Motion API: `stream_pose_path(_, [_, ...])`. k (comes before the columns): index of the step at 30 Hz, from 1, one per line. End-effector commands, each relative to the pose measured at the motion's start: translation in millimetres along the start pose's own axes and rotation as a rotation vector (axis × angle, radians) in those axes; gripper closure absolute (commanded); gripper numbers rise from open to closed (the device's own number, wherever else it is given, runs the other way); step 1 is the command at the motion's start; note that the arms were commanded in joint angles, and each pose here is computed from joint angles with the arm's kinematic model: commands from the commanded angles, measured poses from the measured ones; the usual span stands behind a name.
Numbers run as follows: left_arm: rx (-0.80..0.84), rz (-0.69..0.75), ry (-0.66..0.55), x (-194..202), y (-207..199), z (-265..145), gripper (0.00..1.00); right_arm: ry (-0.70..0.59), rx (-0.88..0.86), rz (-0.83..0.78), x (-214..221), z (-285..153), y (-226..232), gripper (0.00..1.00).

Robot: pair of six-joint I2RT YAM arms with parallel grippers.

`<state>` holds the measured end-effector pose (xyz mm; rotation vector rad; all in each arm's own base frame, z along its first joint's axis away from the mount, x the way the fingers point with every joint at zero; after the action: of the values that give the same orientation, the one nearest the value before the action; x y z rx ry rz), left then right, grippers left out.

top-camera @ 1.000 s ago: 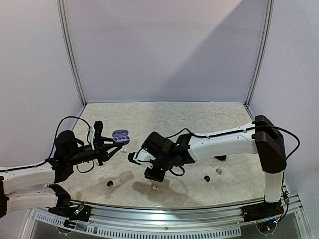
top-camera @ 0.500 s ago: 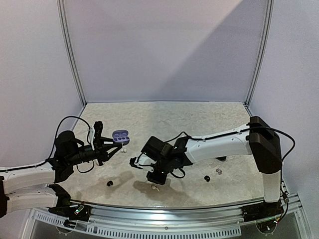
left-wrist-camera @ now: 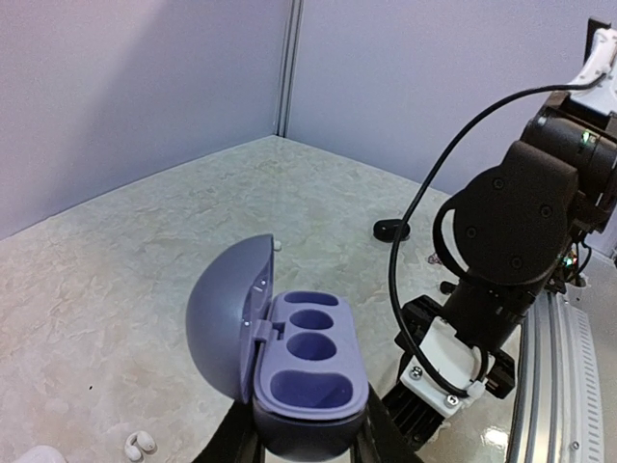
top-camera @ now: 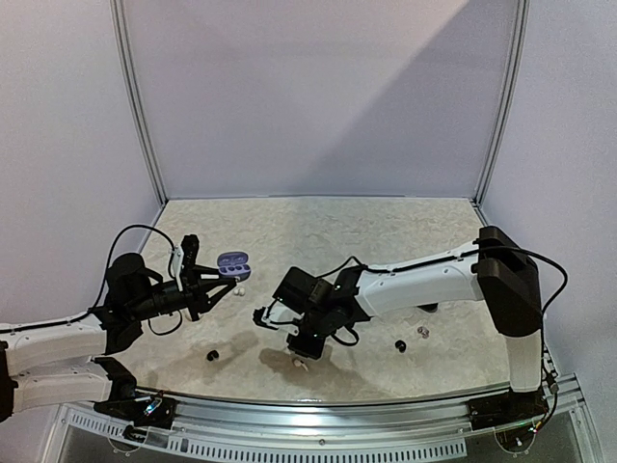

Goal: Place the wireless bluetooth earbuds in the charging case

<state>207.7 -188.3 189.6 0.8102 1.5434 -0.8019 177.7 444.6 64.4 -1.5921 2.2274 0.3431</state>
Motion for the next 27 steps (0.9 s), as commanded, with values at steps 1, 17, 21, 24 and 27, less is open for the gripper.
stream_pose_path(1, [-0.013, 0.018, -0.013, -1.5, 3.7, -0.9, 1.0, 0.017, 0.032, -0.008, -2.0, 2.1, -3.5, 0.9])
stream_pose_path(17, [0.108, 0.099, -0.029, -4.1, -13.4, -1.9, 1.0, -0.145, 0.261, 0.112, -24.4, -137.0, -64.0, 1.0])
stream_pose_path(21, [0.16, 0.132, -0.039, -7.5, -22.4, -1.3, 1.0, -0.357, 0.426, 0.264, -46.3, -207.3, -108.6, 1.0])
stream_pose_path(24, [0.207, 0.145, -0.045, -10.6, -30.2, -0.9, 1.0, -0.589, 0.305, 0.267, -87.8, -252.8, -97.8, 1.0])
stream_pose_path(27, [0.272, 0.174, -0.058, -15.3, -39.5, -0.4, 1.0, -0.717, 0.121, 0.11, -121.0, -271.3, -54.5, 1.0])
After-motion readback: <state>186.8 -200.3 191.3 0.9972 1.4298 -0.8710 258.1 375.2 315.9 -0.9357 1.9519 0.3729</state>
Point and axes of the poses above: each gripper's point midway between its finger pads, its own z axis out along the fingers, its own y axis along the line the jaws close on, x = y × z, the point moved 4 cm from there along -z, back along the fingers, and after that the axes turned 5 degrees about z, right-handed, at the moved point
